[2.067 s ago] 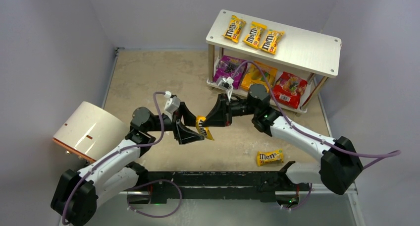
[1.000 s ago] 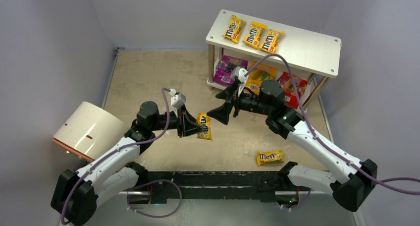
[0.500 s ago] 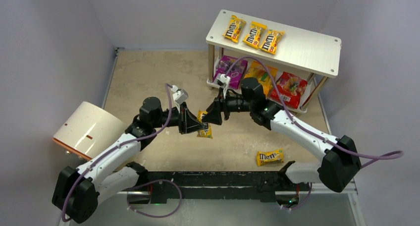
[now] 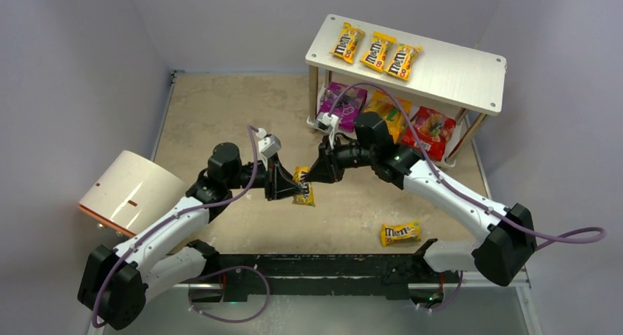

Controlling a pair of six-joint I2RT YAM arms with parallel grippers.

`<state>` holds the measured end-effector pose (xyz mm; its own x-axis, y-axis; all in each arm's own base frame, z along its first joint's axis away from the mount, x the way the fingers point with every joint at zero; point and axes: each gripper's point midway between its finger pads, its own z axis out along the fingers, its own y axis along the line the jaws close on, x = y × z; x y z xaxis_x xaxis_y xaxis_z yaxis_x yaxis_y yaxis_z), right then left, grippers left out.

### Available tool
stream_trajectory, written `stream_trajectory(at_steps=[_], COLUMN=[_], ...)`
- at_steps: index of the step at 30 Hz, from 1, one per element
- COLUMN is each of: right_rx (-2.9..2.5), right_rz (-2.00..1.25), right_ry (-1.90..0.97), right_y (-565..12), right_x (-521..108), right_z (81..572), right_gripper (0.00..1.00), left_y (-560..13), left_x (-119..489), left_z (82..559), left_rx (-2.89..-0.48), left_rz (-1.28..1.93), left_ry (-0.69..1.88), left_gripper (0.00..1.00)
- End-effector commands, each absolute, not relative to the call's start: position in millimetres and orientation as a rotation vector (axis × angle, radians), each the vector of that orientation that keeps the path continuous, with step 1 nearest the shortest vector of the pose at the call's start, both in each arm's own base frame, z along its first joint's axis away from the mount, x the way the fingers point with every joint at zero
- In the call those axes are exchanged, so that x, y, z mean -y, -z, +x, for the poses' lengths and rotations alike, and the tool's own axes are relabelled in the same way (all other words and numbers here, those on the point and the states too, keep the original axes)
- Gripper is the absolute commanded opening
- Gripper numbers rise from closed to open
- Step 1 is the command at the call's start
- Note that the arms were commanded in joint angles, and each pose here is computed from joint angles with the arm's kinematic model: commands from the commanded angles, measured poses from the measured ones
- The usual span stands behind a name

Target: Place and organize the candy bags onto the shelf

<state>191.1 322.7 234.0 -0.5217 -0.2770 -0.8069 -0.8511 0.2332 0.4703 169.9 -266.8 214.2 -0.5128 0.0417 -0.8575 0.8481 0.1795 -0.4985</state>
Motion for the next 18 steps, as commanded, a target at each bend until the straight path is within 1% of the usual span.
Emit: stream_trajectory(at_steps=[1,3,4,6,8,11,12,14,15,18], right_rx=[-1.889,-1.885,-1.874,-1.823,-1.77,-1.717,-1.721,-1.752,-1.781,-1.868], right_rz=[-0.865,-0.795,-0.757,-0.727,-0.712,-0.776,-0.802,-0.854,-0.864,-0.891], right_ry=[-1.152,-1.078,-1.039,-0.96,-0.907,-0.946,-0.972,-1.026,-1.04,-1.038], right_y=[-272,-280,-286,-297,-306,-310,-308,-305,-304,-303], right_x=[-317,-309,-304,-293,-283,-279,-279,-281,-281,-276], right_z=[218,229,234,240,240,221,214,201,197,189], right_gripper=[0.19,0.27,0.34,0.38,0.58,0.65,0.71,0.87,0.91,0.92], left_y=[-222,-220,-218,-216,-216,-220,-225,-233,-237,-240], left_x=[269,269,269,269,269,270,272,275,278,283], left_z=[166,167,167,169,170,181,188,193,194,200], left_rx=[-1.684,-1.698,-1.704,-1.716,-1.714,-1.674,-1.644,-1.576,-1.534,-1.44], left_rz=[0.92,0.917,0.919,0.915,0.918,0.926,0.917,0.963,1.007,1.097], left_ry=[1.425,1.421,1.419,1.404,1.397,1.334,1.305,1.282,1.272,1.214], left_gripper=[0.0,0.0,0.0,0.0,0.0,0.0,0.0,0.0,0.0,0.0])
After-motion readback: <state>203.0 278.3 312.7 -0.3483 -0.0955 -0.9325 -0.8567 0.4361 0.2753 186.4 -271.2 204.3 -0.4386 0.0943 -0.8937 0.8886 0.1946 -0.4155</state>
